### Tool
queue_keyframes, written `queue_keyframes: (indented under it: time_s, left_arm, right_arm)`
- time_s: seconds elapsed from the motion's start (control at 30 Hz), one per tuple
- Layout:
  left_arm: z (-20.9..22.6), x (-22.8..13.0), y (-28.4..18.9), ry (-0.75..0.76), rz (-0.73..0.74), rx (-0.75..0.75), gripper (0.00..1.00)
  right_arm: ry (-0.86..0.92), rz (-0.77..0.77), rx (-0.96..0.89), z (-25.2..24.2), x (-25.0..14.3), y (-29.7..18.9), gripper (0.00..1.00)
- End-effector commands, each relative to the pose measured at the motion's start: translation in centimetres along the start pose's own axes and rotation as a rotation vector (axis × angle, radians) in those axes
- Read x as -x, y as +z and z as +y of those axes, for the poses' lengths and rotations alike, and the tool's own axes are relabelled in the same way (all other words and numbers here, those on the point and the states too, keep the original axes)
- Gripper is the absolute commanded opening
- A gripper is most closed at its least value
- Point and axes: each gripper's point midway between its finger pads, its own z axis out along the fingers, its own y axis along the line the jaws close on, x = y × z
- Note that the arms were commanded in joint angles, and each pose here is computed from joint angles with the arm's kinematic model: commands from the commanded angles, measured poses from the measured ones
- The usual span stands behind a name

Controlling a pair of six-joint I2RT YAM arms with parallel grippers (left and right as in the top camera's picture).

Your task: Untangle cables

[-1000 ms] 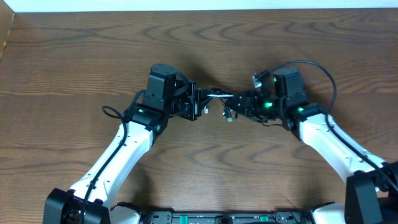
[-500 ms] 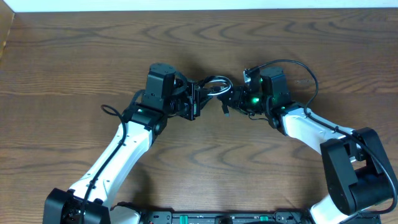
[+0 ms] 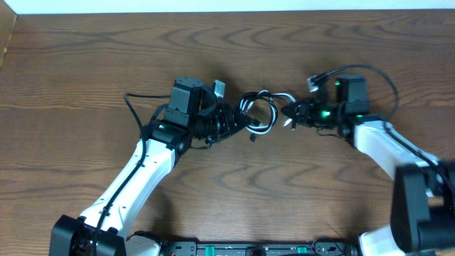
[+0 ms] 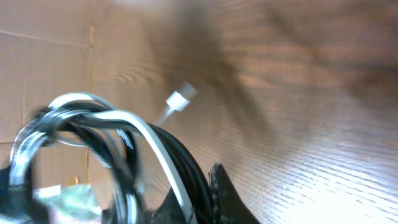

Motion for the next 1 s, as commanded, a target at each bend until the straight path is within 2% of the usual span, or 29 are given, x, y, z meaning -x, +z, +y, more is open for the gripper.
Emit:
queue_keyframes:
  time_s: [0.0,0.13,0.3,0.47,0.63,0.7,0.77,0.87,0.9,0.97]
  left_arm:
    - [0.2,-1.4,-0.4,0.424,0.060,-0.002,0.08]
    - [1.3,-1.1,-0.4,0.467,0.048,0.059,0.08]
    - [3.2,-0.1,-0.7,0.456,0.007,0.179,0.07]
    - [4.7,0.2,-1.0,0.440,-0.005,0.263,0.07]
    - [5.0,-0.8,-0.8,0.429,0.031,0.268,0.09]
    - [5.0,-1.3,-0.6,0.427,0.049,0.271,0.16]
    - [5.2,-1.9,-0.6,0.418,0.071,0.278,0.37]
    - [5.5,-2.2,-0.7,0.406,0.085,0.286,0.59]
    - [5.6,-2.4,-0.7,0.402,0.090,0.289,0.64]
    - [5.9,-2.5,-0.6,0.399,0.093,0.291,0.64]
  right_arm:
    - [-0.160,-0.092,0.005,3.0,1.6,-3.9,0.01]
    - [-0.222,-0.118,0.049,7.7,0.1,-7.3,0.01]
    - [-0.296,-0.144,0.053,9.9,-1.2,-9.8,0.01]
    - [-0.313,-0.143,-0.091,8.0,-2.4,-10.8,0.01]
    - [-0.268,-0.017,-0.164,5.8,-5.2,-9.6,0.01]
    - [-0.268,0.035,-0.158,5.8,-6.1,-8.4,0.01]
    - [-0.264,0.102,-0.155,5.6,-7.3,-6.8,0.01]
    - [-0.210,0.191,-0.213,4.1,-8.8,-4.3,0.01]
    - [-0.199,0.219,-0.216,3.7,-9.2,-3.4,0.01]
    - [-0.146,0.252,-0.234,2.4,-9.5,-2.1,0.01]
